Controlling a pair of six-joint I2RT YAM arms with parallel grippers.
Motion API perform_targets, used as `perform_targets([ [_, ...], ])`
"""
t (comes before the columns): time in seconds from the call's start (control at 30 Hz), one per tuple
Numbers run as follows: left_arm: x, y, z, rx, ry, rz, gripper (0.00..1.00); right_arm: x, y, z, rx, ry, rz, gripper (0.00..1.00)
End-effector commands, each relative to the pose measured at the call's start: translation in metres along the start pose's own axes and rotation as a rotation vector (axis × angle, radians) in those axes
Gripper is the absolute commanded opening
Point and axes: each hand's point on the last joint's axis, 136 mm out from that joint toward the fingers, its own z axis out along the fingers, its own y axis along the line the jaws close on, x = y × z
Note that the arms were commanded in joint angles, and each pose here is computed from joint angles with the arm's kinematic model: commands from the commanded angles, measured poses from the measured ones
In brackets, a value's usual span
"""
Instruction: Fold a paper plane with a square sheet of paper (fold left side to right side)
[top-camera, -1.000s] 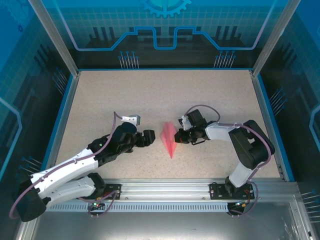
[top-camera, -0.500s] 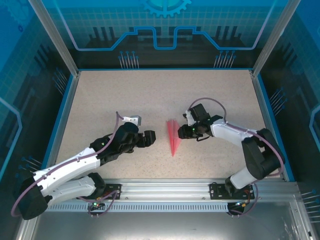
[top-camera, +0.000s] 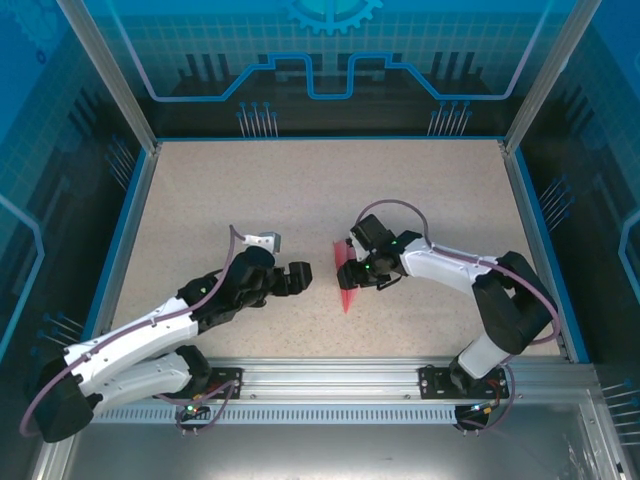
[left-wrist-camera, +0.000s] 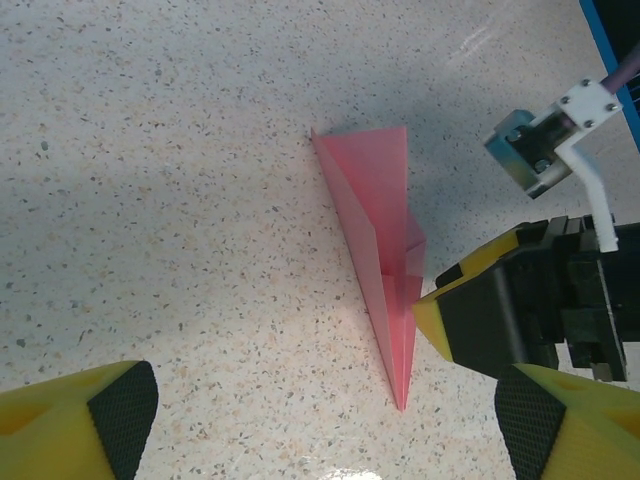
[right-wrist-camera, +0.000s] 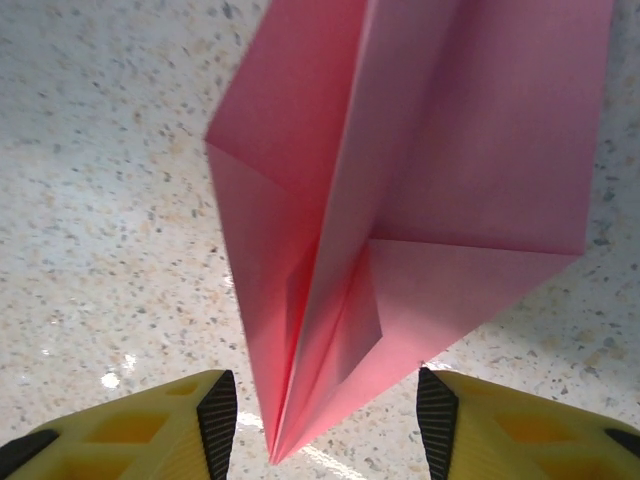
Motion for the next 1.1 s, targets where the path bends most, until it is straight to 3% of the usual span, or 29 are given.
perform_targets([
  [0.0,-0.002,0.005,-0.002,-0.009,-0.026,-0.009,0.92,-0.002,0.006,0.001,0.015,0.013,0.010,0.53],
  [0.33,0.000,0.007,0.000,-0.019,-0.017,-0.006,0.92,-0.002,0.013,0.018,0.004,0.043,0.006,0.49],
  [0.63,0.001,0.008,-0.001,-0.024,-0.015,-0.004,0.92,-0.001,0.014,0.039,0.027,0.074,-0.006,0.36],
  [0.73,0.001,0.008,-0.002,-0.022,-0.013,0.001,0.92,-0.003,0.010,0.043,0.051,0.076,-0.002,0.25],
  [0.87,0.004,0.003,-0.003,0.011,0.005,0.021,0.99,-0.021,0.001,0.026,0.091,0.020,0.020,0.15],
  [1.07,0.007,-0.006,-0.003,0.057,0.029,0.049,0.99,-0.068,-0.040,0.001,0.213,-0.015,0.102,0.14],
])
